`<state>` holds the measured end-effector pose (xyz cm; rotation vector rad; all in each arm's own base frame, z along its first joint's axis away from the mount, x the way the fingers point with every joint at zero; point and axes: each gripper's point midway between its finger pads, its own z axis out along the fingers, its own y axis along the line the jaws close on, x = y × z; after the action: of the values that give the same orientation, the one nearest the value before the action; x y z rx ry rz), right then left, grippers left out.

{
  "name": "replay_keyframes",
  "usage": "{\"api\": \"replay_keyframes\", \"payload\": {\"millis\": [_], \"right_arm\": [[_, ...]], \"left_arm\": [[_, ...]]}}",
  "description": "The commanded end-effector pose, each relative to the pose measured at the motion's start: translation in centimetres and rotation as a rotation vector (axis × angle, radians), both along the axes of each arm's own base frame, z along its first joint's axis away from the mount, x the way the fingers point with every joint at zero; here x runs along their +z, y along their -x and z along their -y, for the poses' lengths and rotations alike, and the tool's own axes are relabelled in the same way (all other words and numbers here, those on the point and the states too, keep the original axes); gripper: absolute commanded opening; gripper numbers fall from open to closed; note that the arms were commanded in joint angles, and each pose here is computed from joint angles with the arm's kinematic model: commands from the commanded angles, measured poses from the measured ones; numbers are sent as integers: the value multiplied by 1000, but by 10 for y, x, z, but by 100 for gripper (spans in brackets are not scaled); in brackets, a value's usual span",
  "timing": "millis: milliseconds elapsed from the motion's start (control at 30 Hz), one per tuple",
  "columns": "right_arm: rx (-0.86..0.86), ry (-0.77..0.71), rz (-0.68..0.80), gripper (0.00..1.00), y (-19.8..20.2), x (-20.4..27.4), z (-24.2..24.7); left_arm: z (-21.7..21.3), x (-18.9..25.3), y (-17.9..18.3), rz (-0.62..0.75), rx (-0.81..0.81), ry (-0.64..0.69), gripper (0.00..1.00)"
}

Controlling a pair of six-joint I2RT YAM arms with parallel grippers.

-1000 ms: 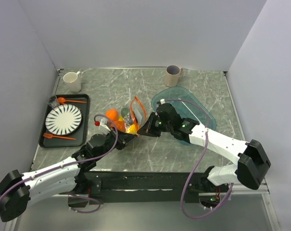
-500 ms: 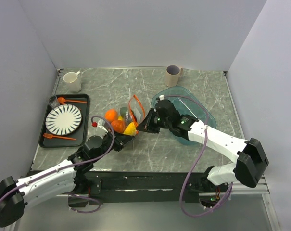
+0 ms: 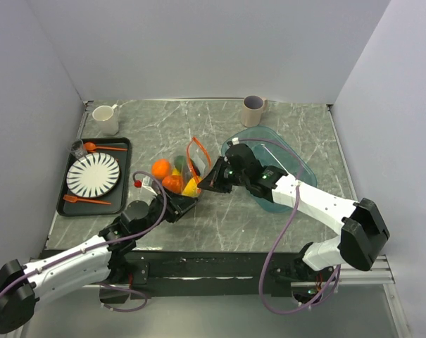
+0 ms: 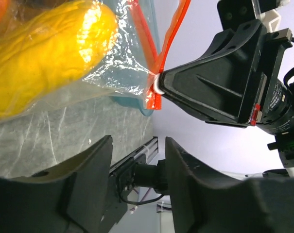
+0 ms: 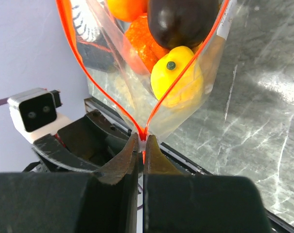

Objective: Place the food in the zip-top bag and seal the zipper
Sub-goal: Zip the zipper food storage bag at the center of the board.

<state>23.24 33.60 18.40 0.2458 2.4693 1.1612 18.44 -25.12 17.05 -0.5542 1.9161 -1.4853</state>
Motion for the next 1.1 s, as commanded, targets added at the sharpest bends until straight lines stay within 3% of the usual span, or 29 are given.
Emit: {"api": "replay_keyframes", "payload": {"millis": [0,333,1067], "right_arm": [[11,-47,47,0,2,18,-4],[24,-56,34,0,11,17,-2],[36,-56,41,0,15,21,0]], "left_arm": [[6,22,-5,72,-3,61,57],[5,34,-18,109,57,129,57],[14,29,-31,75,84,133,31]]}}
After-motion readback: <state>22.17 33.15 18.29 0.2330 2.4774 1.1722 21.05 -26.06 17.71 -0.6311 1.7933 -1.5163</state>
